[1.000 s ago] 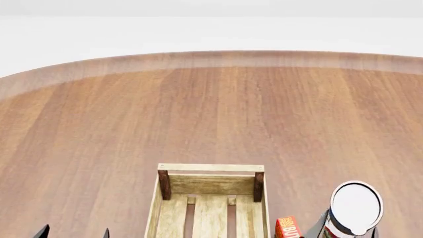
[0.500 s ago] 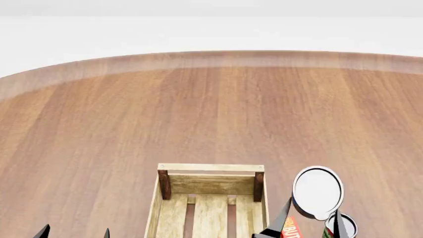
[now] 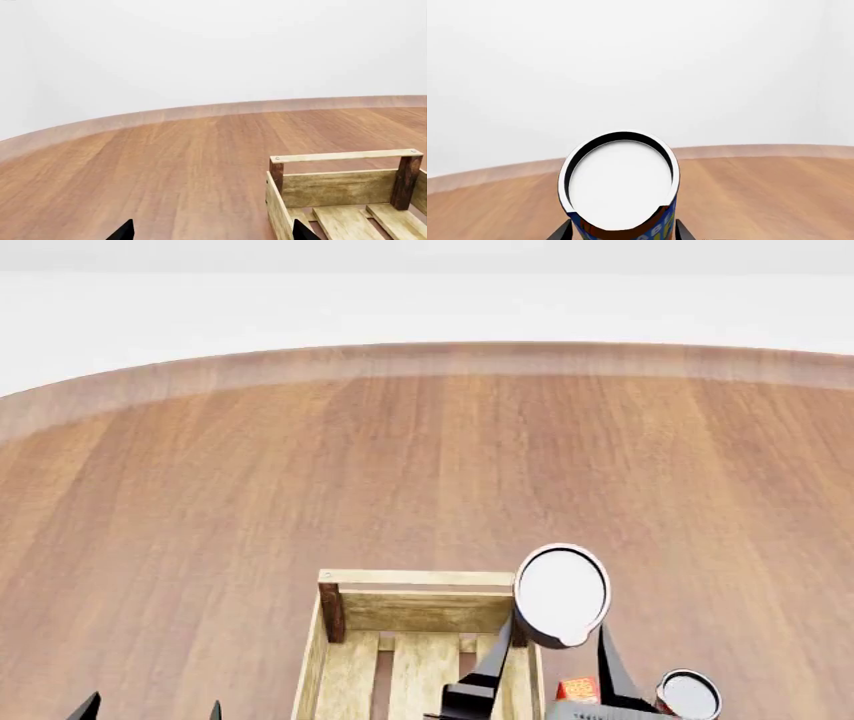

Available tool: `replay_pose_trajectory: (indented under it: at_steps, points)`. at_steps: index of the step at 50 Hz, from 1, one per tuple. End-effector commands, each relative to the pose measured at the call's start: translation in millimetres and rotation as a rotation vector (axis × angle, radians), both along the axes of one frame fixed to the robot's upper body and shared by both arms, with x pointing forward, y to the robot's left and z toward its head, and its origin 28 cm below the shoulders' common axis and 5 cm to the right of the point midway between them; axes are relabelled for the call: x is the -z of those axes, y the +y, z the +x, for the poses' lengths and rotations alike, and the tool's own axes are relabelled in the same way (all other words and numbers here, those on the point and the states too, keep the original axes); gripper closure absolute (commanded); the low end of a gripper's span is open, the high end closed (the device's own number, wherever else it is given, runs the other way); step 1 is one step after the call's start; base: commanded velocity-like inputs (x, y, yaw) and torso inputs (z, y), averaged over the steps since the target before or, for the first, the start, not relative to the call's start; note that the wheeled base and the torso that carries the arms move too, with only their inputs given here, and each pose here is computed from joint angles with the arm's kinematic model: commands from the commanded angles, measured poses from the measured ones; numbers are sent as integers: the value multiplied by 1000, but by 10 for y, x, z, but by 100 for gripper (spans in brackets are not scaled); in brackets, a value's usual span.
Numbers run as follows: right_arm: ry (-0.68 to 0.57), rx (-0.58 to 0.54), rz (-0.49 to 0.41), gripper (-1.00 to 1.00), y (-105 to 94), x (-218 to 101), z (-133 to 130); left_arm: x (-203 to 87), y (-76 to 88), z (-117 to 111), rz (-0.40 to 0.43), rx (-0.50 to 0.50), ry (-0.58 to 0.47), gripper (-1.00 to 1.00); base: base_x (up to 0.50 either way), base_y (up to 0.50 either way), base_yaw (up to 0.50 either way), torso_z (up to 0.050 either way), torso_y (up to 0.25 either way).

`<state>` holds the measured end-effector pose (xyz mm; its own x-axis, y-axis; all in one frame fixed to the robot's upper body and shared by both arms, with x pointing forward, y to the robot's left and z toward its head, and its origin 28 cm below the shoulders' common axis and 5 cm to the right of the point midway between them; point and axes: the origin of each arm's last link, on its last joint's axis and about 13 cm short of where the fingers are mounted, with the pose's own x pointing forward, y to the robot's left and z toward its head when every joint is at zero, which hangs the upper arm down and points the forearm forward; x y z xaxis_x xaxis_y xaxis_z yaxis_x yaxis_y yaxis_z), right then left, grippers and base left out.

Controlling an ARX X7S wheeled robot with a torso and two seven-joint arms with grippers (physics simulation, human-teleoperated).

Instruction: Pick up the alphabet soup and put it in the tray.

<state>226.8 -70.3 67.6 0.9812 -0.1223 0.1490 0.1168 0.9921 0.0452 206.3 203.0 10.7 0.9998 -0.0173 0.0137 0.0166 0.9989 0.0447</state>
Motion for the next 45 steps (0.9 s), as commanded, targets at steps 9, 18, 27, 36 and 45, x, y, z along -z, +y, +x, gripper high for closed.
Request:
replay_pose_trajectory:
  at_steps: [9,18,27,36,45]
  points:
    - [12,-92,-32,100,160,17,255,4,-2,5,2,1,-2,-100,0,0,0,0,1]
    - [40,-124,3,100,201,55,331,4,0,-2,2,2,-3,-100,0,0,0,0,0]
    - [77,-146,17,100,233,166,406,-2,0,-9,3,2,-4,-100,0,0,0,0,1]
    - [122,-164,16,100,252,310,455,0,0,-3,3,2,-3,-100,0,0,0,0,1]
    - [151,-186,13,100,269,389,484,-2,-2,-4,3,2,-3,-100,0,0,0,1,0]
